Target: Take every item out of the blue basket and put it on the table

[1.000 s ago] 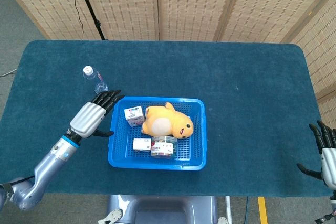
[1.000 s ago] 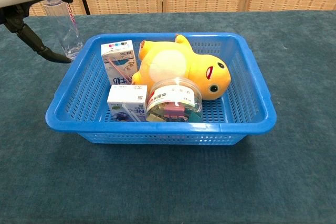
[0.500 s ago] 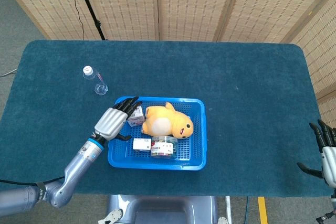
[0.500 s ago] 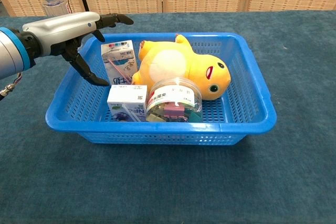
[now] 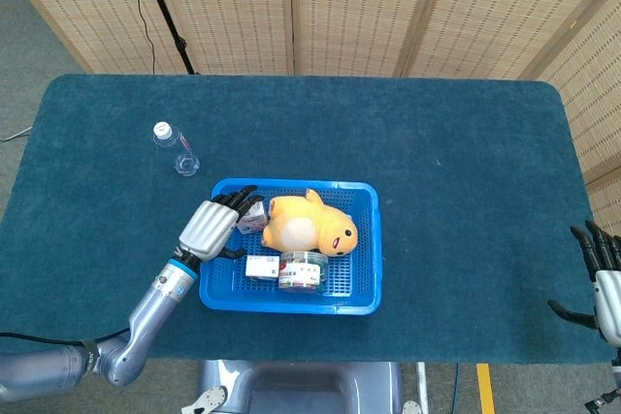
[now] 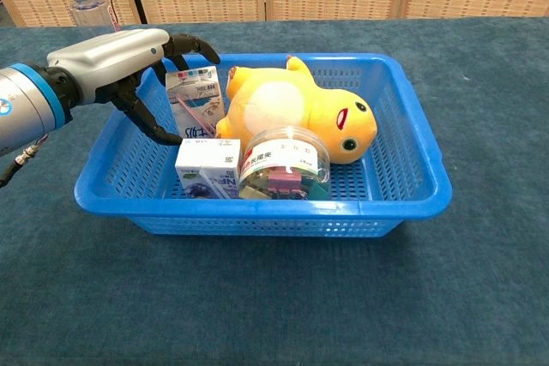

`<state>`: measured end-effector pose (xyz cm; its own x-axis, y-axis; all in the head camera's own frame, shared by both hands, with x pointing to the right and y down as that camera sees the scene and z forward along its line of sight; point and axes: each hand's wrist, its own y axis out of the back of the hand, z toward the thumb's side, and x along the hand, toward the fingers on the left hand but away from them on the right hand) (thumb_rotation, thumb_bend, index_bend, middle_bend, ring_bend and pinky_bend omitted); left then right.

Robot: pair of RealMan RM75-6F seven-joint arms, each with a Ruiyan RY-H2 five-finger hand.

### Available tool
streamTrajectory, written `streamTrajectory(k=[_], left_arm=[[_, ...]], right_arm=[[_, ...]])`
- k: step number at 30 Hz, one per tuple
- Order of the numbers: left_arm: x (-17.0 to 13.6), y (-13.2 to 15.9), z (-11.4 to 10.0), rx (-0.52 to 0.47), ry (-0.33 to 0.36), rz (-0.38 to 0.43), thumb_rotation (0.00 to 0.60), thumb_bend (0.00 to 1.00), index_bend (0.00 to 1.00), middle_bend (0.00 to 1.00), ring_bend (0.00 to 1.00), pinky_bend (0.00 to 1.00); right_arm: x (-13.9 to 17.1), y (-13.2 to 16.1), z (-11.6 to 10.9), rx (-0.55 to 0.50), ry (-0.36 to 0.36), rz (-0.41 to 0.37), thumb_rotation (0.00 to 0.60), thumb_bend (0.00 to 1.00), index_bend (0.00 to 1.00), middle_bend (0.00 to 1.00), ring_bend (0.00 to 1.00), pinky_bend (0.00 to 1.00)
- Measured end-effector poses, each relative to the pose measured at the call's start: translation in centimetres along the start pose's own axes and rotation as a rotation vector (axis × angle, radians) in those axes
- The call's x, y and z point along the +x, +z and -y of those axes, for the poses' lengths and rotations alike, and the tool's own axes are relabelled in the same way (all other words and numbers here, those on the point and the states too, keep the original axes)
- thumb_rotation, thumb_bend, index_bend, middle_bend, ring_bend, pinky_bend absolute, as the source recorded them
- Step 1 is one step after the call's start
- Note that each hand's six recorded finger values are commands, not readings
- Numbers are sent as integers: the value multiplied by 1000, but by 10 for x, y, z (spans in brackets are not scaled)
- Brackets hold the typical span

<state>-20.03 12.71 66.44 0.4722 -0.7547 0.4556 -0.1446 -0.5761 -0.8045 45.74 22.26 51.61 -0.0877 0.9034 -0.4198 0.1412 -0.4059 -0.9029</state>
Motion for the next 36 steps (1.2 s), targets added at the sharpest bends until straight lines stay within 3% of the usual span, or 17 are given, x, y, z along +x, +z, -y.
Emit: streamTrajectory(k=[8,15,18,28,36], left_arm=[[3,5,7,19,-3,-7,600,69,292,220,287,388],[9,6,8,28,46,-43,600,289,512,417,463,589],[9,6,6,21,80,-48,600,354,567,465,512,628],[6,6,-6,-24,149,-33,600,373,581,476,526,635],[-5,9,-40,-66,222,-1,600,372,581,476,526,635]], right_arm=[[0,0,0,-4,3,0,600,0,0,0,0,0],[0,-1,-1,-9,3,-3,600,0,0,0,0,0],[0,-1,-2,-11,1,-3,600,0,0,0,0,0],[0,-1,-2,-14,0,-6,600,0,0,0,0,0],[0,0,-2,-19,3,-9,600,0,0,0,0,0]])
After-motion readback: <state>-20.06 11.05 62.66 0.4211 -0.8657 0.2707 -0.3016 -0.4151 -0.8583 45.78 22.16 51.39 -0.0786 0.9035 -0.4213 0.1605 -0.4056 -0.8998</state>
